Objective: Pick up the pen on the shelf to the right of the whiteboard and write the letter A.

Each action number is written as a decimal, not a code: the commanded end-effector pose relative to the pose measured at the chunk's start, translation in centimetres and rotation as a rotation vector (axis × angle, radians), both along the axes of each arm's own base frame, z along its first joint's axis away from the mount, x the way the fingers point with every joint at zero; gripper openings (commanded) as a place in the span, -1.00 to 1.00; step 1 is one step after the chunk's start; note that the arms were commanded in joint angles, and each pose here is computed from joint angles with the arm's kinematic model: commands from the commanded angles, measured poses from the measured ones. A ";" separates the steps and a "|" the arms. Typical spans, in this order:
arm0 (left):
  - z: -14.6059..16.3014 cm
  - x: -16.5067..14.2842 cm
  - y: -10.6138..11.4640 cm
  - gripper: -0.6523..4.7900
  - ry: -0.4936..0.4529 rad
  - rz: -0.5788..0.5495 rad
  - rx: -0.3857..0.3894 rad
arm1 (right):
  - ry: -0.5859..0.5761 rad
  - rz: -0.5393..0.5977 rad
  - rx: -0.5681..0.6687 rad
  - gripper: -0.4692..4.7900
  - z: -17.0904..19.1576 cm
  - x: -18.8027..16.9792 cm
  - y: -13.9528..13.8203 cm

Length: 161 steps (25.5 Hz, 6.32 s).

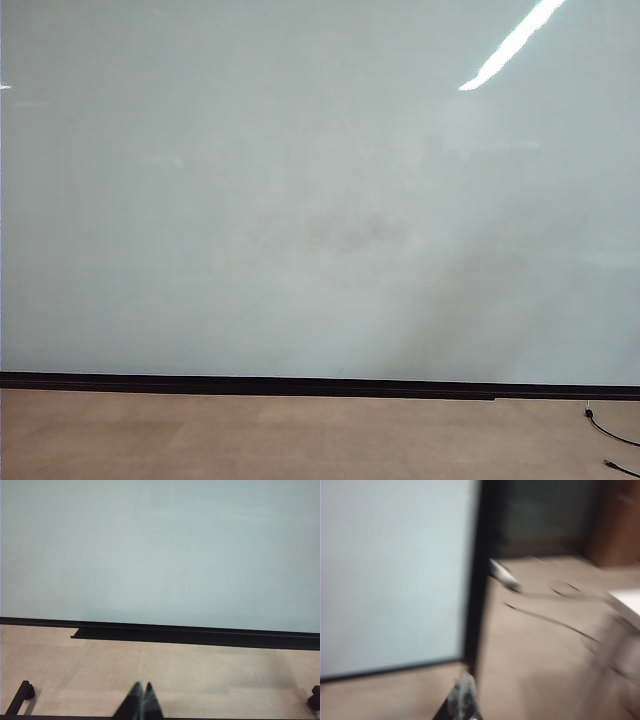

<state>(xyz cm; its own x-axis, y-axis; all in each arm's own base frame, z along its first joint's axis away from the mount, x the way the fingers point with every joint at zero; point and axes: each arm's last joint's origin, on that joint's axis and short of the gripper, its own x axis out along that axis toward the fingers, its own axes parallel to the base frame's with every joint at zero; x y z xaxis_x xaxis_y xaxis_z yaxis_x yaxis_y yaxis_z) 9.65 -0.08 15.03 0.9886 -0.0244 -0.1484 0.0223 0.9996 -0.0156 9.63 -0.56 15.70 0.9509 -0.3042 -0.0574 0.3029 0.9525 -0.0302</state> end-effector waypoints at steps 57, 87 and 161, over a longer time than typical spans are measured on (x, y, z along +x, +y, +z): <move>0.2 0.0 0.0 -0.78 -0.010 -0.001 0.005 | -0.065 -0.051 0.039 0.84 3.0 1.9 -2.5; 0.2 0.0 0.0 -0.78 -0.011 -0.001 0.005 | -0.079 0.123 -0.086 0.97 0.2 6.8 -7.1; 0.2 0.0 0.0 -0.78 -0.011 -0.001 0.004 | -0.127 0.487 0.112 0.40 -3.2 20.1 -15.6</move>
<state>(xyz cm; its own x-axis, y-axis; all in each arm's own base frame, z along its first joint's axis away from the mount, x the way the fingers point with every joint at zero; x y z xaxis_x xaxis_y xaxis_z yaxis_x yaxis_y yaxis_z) 9.65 -0.08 15.03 0.9886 -0.0244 -0.1484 0.0223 0.9996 -0.0156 29.81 -16.18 12.22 0.9854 0.1640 0.0452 -0.1677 0.9810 0.0970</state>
